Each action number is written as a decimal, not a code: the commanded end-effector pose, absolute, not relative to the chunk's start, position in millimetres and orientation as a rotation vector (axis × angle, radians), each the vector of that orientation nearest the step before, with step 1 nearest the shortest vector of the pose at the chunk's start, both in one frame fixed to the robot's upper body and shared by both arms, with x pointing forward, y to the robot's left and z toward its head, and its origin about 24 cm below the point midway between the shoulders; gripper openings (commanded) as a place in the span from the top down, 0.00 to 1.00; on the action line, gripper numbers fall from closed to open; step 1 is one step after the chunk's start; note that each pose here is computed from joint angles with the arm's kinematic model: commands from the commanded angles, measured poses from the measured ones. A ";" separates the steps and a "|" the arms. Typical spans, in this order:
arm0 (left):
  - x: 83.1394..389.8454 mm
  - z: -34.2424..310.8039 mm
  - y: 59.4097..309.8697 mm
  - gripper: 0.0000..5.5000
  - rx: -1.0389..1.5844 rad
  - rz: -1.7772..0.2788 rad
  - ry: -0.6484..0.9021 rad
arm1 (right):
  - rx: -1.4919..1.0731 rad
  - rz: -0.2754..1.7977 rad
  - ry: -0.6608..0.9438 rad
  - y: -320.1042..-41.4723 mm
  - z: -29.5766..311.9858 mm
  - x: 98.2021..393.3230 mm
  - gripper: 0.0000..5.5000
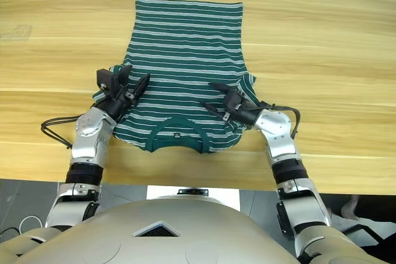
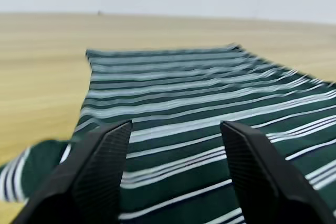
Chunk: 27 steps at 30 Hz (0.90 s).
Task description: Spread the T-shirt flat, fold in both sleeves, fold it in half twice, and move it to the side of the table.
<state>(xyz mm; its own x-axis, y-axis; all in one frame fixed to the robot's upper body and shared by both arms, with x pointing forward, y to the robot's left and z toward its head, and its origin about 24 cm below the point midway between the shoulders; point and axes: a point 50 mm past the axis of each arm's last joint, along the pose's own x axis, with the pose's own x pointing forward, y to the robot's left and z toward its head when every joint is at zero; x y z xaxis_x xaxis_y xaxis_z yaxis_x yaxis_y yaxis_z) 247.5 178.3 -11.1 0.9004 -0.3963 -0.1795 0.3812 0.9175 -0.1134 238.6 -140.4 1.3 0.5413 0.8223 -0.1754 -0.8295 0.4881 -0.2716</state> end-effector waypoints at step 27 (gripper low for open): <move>215.3 -9.1 181.2 0.44 -0.304 -0.391 0.022 | -0.140 0.913 -0.297 -146.7 49.8 221.1 0.52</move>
